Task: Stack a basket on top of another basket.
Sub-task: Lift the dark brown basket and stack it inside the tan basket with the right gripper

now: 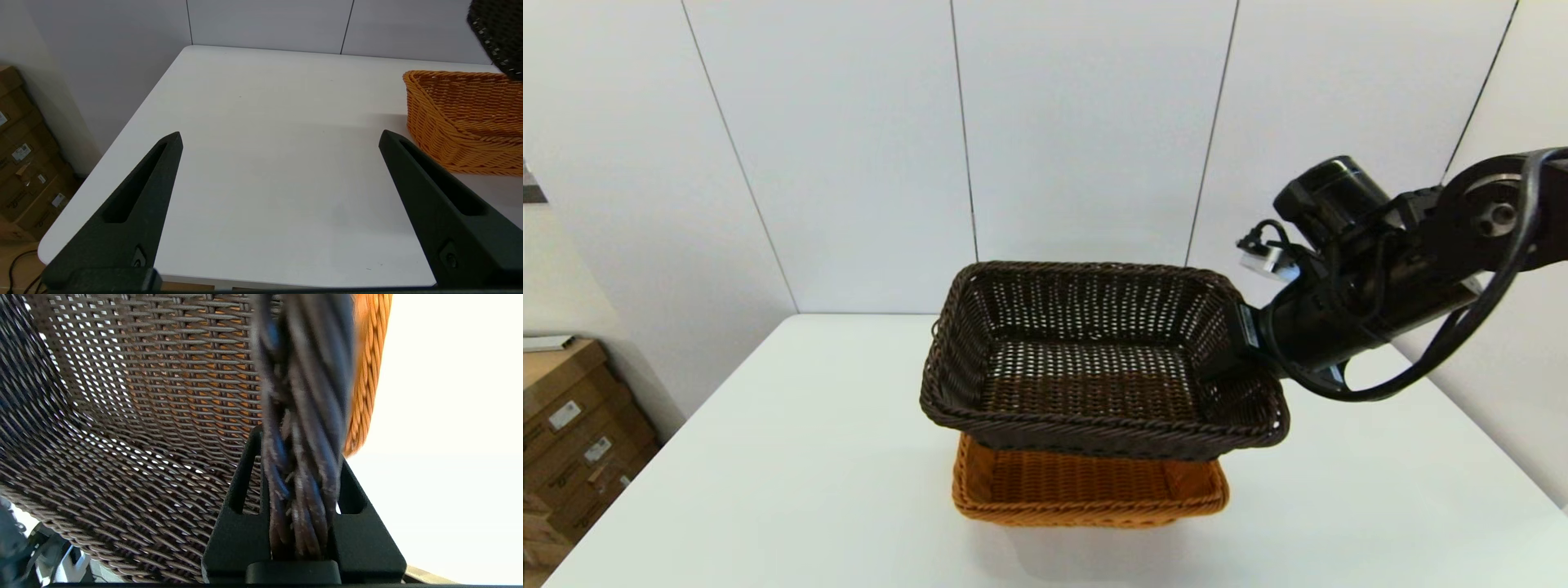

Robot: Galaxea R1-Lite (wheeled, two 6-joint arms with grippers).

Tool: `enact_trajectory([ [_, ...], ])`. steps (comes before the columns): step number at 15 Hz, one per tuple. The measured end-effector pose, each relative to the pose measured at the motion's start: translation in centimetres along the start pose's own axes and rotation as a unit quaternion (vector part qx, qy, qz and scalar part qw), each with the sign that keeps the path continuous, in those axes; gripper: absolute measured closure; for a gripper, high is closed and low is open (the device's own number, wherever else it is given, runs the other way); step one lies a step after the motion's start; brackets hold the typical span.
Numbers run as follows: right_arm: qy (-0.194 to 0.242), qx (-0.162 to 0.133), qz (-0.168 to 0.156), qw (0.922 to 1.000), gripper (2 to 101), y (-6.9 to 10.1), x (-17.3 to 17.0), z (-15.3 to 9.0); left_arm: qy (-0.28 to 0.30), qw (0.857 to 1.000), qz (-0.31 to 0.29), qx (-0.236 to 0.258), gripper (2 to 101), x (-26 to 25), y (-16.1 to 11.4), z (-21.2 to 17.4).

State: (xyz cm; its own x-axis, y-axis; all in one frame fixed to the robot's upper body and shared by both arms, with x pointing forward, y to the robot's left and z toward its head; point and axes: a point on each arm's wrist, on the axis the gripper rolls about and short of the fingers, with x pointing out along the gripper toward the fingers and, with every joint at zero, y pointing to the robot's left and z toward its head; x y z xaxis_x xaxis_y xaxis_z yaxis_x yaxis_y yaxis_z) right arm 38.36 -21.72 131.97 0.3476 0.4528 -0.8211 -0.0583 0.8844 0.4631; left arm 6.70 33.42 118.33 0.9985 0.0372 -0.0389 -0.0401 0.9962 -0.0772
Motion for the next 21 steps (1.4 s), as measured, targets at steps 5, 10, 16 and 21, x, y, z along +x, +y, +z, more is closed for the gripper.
enact_trajectory([
  [5, 0.023, -0.003, -0.006, 0.9997, 83.2, 0.2, 2.8, 1.0, 0.0, 1.0, 0.0, 0.0, 5.4, 0.0, 0.0, 0.0],
  [10, 0.047, -0.009, -0.013, 0.9988, 83.2, 0.6, 5.3, 1.1, -0.001, 1.0, 0.0, 0.0, 5.4, 0.0, 0.0, 0.0],
  [16, 0.057, -0.006, -0.019, 0.9982, 83.2, 0.2, 6.2, 1.3, 0.0, 1.0, 0.0, 0.0, 5.4, 0.0, 0.0, 0.0],
  [21, 0.063, -0.019, -0.022, 0.9976, 83.5, -0.1, 6.4, 1.2, 0.0, 1.0, 0.0, 0.0, 5.4, 0.0, 0.0, 0.0],
])
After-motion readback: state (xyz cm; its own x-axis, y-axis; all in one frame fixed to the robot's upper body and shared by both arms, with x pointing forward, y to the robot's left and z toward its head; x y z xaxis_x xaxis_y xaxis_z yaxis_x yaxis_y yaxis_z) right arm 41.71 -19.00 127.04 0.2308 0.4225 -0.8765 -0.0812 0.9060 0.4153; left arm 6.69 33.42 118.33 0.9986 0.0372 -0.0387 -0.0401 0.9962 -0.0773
